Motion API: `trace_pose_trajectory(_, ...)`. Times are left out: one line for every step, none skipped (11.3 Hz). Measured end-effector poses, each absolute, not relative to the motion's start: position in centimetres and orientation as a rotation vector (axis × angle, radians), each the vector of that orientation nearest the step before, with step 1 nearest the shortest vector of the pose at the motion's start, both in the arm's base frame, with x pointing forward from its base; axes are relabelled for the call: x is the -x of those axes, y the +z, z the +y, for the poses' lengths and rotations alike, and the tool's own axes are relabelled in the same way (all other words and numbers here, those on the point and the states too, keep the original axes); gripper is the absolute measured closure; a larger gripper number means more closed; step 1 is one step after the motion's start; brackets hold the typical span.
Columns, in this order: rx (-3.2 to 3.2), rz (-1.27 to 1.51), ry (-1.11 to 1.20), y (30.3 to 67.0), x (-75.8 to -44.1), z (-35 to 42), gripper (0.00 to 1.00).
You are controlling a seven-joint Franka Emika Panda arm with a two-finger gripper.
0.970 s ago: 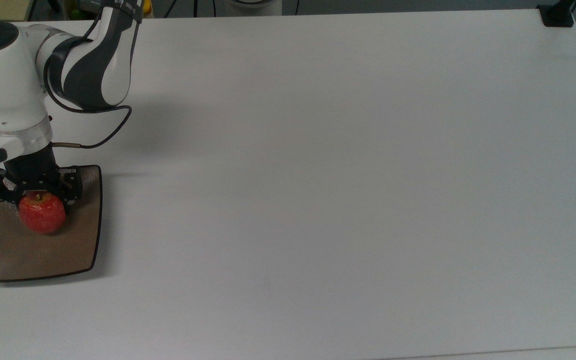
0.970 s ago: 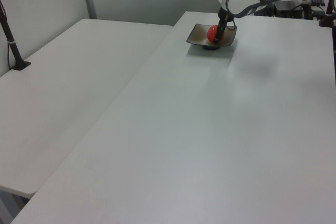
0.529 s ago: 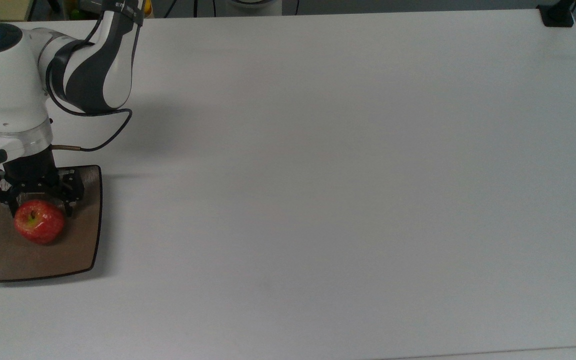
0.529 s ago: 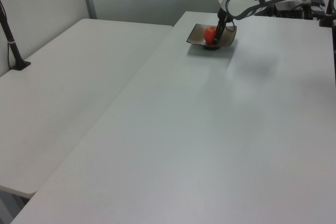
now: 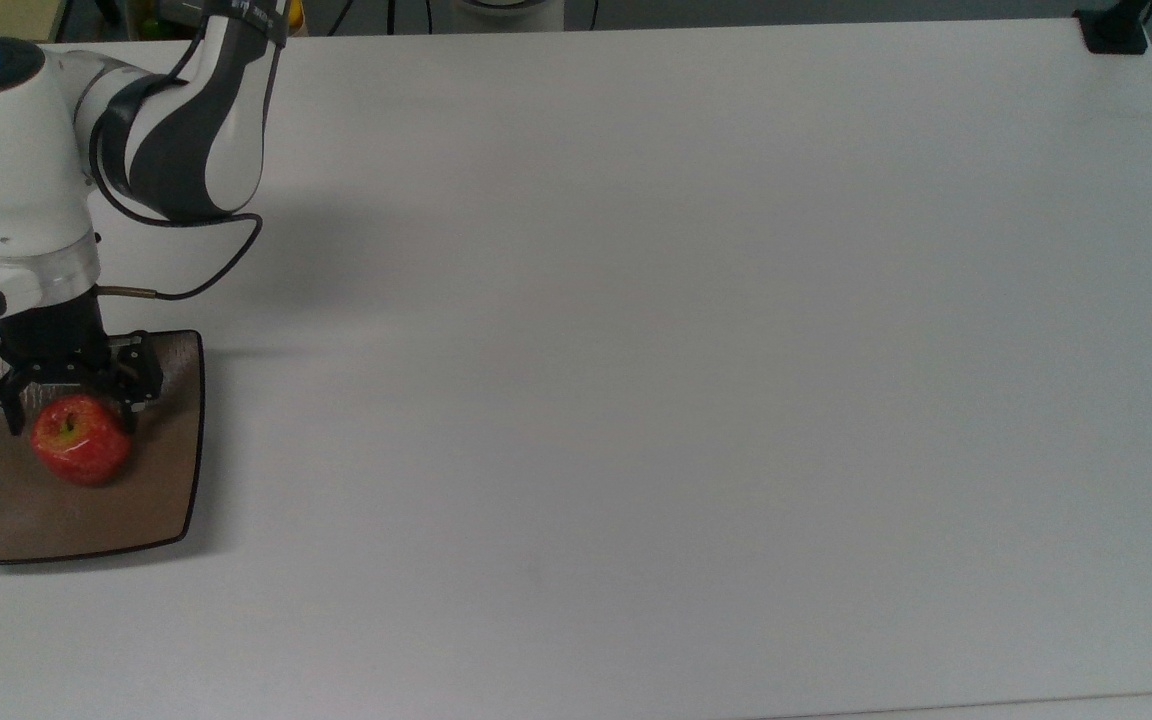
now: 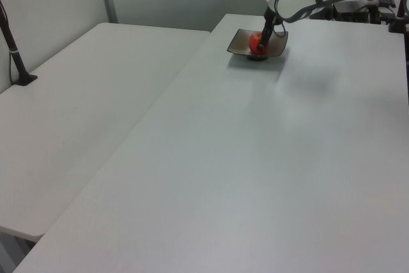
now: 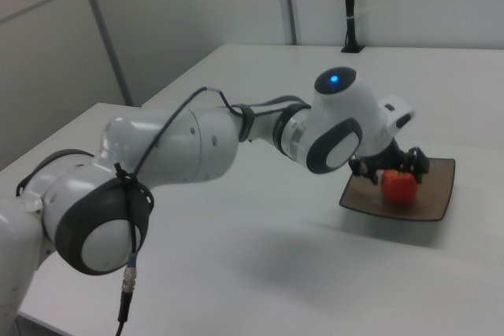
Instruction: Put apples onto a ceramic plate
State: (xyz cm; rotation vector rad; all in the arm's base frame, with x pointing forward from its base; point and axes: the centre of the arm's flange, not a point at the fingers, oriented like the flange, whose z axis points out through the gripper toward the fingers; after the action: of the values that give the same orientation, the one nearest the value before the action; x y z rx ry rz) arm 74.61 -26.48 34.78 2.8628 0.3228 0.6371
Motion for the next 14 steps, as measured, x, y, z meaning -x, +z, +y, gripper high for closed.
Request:
trace_pose_trajectory(-2.846, 0.321, 0.668, 37.0, -74.4, -26.4, 0.00)
trace_pose_trajectory(-2.832, 0.316, 0.699, 39.6, -74.0, -26.1, 0.00)
trace_pose_trajectory(-2.841, 0.289, 0.708, 42.4, -73.3, -25.6, 0.00)
trace_pose_trajectory(-2.873, 0.253, 0.696, 45.8, -72.4, -24.5, 0.00)
trace_pose_trajectory(-2.910, 0.223, 0.678, 49.4, -71.5, -22.7, 0.00)
trace_pose_trajectory(-2.952, 0.194, 0.648, 53.4, -70.1, -20.6, 0.00)
trace_pose_trajectory(-2.996, 0.167, 0.604, 57.3, -68.2, -18.6, 0.00)
trace_pose_trajectory(-3.049, 0.146, 0.540, 60.7, -65.8, -16.7, 0.00)
trace_pose_trajectory(-3.115, 0.107, 0.458, 63.3, -63.3, -14.6, 0.00)
trace_pose_trajectory(-3.168, 0.031, 0.377, 65.3, -61.1, -12.2, 0.00)
trace_pose_trajectory(-3.205, -0.084, 0.288, 66.6, -59.3, -9.6, 0.00)
trace_pose_trajectory(-3.227, -0.190, 0.179, 67.5, -57.5, -6.9, 0.00)
trace_pose_trajectory(-3.237, -0.220, 0.086, 67.9, -55.8, -4.5, 0.00)
trace_pose_trajectory(-3.242, -0.196, 0.032, 68.0, -54.3, -2.2, 0.00)
